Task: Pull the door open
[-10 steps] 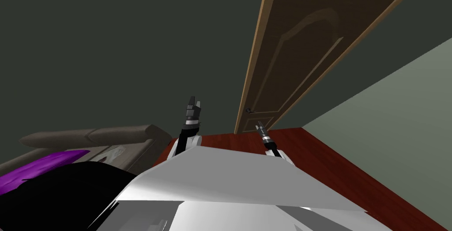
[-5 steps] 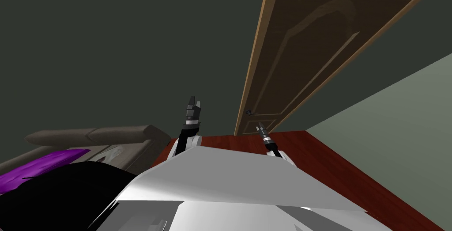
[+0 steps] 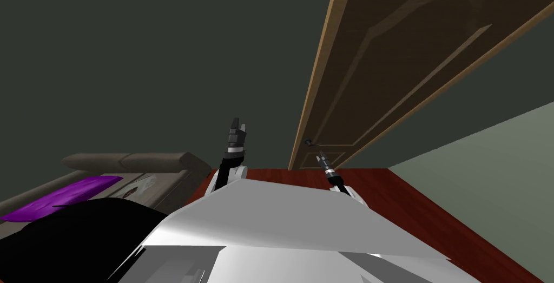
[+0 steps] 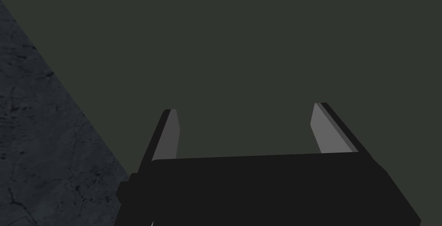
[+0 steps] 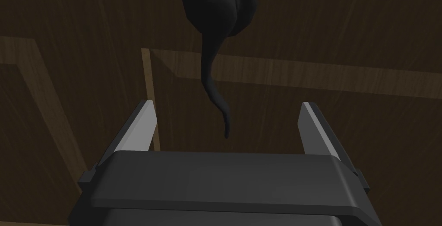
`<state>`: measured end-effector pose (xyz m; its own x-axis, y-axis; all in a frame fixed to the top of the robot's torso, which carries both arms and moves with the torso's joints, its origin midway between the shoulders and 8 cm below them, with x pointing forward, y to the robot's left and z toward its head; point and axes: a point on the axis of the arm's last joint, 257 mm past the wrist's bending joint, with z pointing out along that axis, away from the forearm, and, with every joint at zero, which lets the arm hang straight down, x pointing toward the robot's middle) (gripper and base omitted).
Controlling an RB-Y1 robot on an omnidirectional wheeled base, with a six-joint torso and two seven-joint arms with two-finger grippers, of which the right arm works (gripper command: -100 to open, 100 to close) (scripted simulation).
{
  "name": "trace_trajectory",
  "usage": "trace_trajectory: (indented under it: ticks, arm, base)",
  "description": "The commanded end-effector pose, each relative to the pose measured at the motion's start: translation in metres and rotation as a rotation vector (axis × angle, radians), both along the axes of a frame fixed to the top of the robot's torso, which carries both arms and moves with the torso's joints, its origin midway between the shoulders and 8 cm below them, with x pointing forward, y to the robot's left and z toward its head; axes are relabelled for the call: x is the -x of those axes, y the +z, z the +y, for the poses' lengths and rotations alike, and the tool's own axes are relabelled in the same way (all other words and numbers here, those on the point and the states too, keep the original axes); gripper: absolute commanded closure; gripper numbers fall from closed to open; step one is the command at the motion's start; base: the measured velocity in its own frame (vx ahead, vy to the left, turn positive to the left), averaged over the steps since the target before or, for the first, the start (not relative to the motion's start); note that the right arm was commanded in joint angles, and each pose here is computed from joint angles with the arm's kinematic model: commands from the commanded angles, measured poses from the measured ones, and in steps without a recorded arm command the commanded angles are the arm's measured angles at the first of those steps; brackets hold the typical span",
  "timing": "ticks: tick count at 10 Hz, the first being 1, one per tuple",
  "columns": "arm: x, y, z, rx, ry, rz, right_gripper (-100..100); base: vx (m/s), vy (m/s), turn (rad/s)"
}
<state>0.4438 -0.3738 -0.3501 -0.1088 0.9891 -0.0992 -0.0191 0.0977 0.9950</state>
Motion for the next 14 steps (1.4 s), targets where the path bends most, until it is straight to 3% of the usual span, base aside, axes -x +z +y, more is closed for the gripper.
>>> trace_trajectory:
  ticks: [1,2,5,6,9,10,11,14]
  arm:
    - [0.004,-0.003,-0.008,0.000,-0.015,0.000,-100]
    - [0.009,-0.004,-0.023,0.000,-0.041,0.001,-100]
    - [0.016,-0.005,-0.046,0.000,-0.081,0.001,-100]
    - [0.021,-0.005,-0.060,0.000,-0.105,0.001,-100]
    - [0.027,-0.005,-0.075,0.000,-0.131,0.000,-100]
    - [0.026,-0.006,-0.070,-0.001,-0.123,0.003,-100]
    - [0.026,-0.006,-0.070,-0.001,-0.123,0.003,100]
    - [0.026,-0.006,-0.070,-0.001,-0.123,0.003,100]
  base:
    - [0.114,0.026,0.068]
    - [0.145,0.027,0.210]
    - [0.123,0.027,0.136]
    - [0.125,0.028,0.393]
    - [0.095,0.009,0.035]
    - [0.054,-0.001,0.033]
    - [-0.010,0.000,-0.029]
    - [-0.013,-0.003,0.000]
